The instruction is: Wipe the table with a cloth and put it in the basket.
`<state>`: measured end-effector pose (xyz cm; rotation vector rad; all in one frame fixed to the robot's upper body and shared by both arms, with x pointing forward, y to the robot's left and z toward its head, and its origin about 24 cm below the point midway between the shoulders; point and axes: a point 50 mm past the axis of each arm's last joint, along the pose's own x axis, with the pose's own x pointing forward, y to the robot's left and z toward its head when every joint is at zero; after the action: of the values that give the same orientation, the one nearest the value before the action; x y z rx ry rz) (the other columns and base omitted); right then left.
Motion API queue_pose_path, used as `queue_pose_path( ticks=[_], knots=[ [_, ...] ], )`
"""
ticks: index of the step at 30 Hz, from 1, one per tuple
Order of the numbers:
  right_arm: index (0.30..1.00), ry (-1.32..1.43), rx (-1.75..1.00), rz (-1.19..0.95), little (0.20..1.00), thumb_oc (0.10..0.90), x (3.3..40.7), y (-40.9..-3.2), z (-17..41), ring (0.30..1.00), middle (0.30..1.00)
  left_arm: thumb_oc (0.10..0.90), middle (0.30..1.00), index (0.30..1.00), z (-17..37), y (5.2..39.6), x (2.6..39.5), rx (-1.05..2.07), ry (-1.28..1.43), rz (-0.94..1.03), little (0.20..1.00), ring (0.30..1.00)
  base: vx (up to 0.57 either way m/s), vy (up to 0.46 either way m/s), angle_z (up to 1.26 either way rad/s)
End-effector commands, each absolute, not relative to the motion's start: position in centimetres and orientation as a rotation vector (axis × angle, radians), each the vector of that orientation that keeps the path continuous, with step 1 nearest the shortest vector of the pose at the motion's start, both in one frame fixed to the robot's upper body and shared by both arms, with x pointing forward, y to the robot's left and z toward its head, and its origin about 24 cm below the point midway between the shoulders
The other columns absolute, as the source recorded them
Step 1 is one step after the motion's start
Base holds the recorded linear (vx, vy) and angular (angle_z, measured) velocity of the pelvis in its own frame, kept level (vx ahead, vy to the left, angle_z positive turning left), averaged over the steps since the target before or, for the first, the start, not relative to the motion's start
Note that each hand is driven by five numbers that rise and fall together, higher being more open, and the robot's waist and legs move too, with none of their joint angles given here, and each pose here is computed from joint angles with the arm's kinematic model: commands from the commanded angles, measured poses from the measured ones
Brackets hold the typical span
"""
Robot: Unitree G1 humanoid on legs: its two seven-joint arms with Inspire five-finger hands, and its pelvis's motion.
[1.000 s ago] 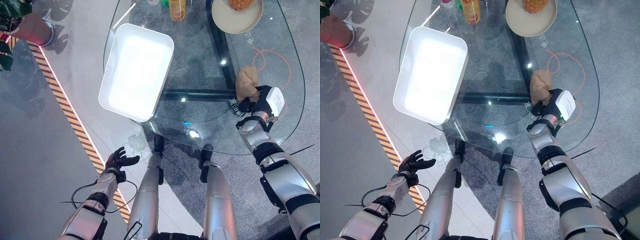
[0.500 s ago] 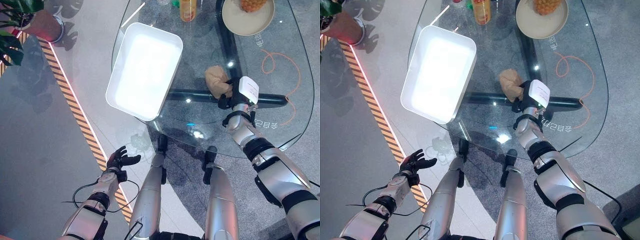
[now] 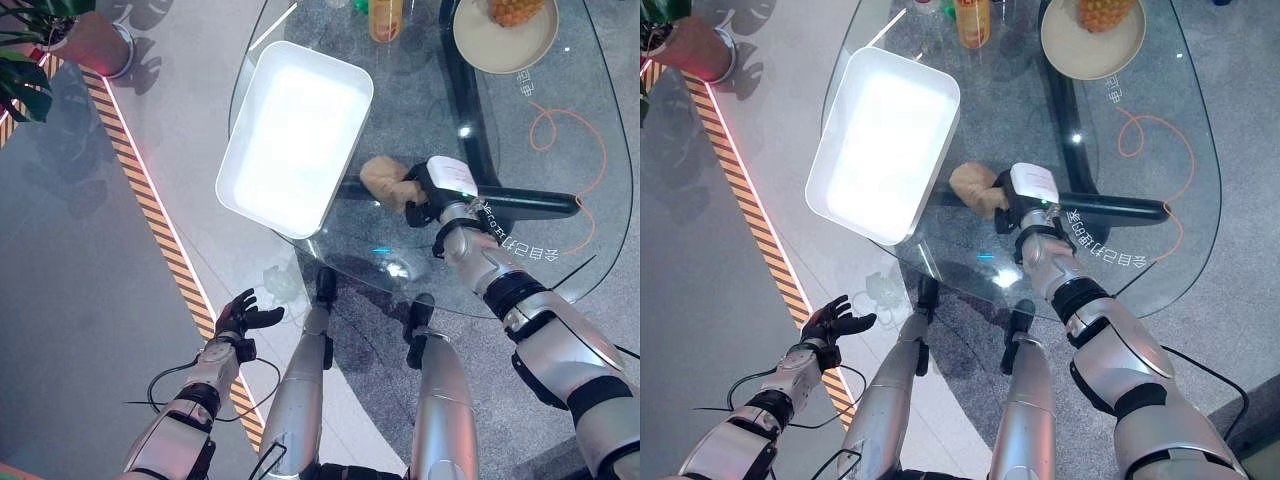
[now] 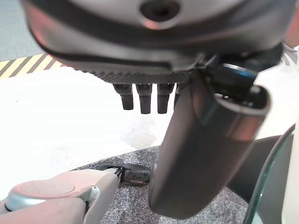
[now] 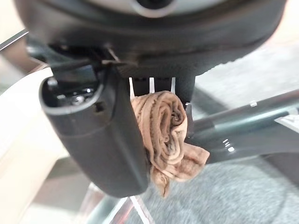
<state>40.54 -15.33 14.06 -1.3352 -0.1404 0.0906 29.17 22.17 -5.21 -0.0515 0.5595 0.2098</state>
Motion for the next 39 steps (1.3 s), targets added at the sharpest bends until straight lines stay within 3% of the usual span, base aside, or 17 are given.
queue_pose_path(
  ticks=[1, 10, 29, 32, 39],
  knots=[
    [0.300, -0.332, -1.352, 0.419, 0.200, 0.100, 39.0, -9.0, 13.6, 0.300, 0.300, 0.800, 0.900, 0.900, -4.7, 23.7, 29.3, 0.011, 0.547, 0.252, 0.900, 0.900, 0.00, 0.000, 0.00],
    [0.300, -0.343, -1.382, 0.633, 0.200, 0.100, 37.4, -7.7, 12.1, 0.300, 0.300, 0.800, 0.900, 0.900, -4.7, 24.4, 29.1, 0.015, 0.555, 0.269, 0.900, 0.900, 0.00, -0.006, 0.01],
    [0.300, -0.286, -1.418, 0.728, 0.200, 0.100, 36.7, -8.0, 10.8, 0.300, 0.300, 0.800, 0.900, 0.900, -4.9, 25.0, 28.8, 0.021, 0.573, 0.276, 0.900, 0.900, 0.00, -0.001, 0.01],
    [0.300, -0.278, -1.416, 0.687, 0.200, 0.100, 37.0, -8.4, 10.9, 0.300, 0.300, 0.800, 0.900, 0.900, -5.0, 25.1, 28.7, 0.021, 0.578, 0.275, 0.900, 0.900, 0.00, 0.000, 0.00],
    [0.300, -0.297, -1.368, 0.368, 0.200, 0.100, 38.5, -11.1, 12.7, 0.300, 0.300, 0.800, 0.900, 0.900, -5.1, 25.1, 28.5, 0.015, 0.582, 0.276, 0.900, 0.900, 0.00, 0.000, 0.00]
  ],
)
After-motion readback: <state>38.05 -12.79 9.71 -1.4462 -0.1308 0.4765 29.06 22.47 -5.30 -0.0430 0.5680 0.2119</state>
